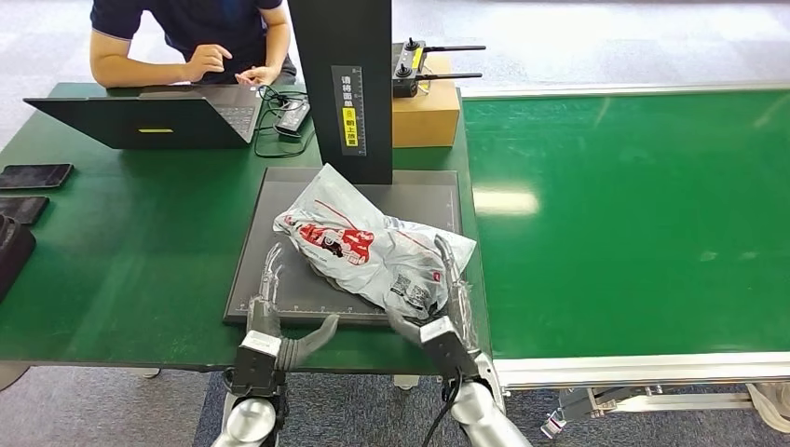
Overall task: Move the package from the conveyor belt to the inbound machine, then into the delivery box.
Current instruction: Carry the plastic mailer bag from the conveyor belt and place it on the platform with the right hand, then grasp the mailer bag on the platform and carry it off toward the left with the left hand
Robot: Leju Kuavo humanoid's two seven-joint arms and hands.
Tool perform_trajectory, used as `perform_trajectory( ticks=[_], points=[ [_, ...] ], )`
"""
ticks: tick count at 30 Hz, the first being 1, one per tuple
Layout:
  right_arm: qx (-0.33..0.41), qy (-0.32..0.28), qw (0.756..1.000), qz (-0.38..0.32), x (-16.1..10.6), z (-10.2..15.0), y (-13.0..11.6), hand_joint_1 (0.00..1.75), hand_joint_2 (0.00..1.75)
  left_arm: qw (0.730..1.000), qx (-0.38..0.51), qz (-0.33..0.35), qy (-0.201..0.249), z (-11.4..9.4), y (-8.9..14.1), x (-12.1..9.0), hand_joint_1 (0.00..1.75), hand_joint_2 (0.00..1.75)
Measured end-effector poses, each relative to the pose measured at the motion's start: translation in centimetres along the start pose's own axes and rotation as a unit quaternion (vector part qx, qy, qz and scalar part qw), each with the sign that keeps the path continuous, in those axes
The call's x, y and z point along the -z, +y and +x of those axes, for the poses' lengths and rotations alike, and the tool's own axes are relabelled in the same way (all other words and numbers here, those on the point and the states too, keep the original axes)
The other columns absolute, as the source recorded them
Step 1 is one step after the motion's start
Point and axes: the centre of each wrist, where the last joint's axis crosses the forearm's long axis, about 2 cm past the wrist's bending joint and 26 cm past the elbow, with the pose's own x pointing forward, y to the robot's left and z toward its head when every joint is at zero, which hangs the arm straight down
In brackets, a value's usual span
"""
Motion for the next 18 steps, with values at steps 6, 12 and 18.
perform_trajectory(
  ticks=[6,12,18],
  points=[
    [0.052,-0.003,0.998,0.037,-2.8,1.4,0.6,0.00,1.75,0.999,0.044,-0.007,-0.007,-0.6,1.1,-0.8,0.00,1.75],
    [0.066,-0.015,0.997,0.046,-3.7,2.5,0.5,0.00,1.75,0.995,0.089,-0.032,-0.026,-0.6,2.1,-0.7,0.00,1.75],
    [0.066,-0.022,0.997,0.020,-4.7,3.7,0.1,0.00,1.75,0.993,0.107,-0.042,-0.036,-0.5,2.8,0.2,0.00,1.75]
  ],
)
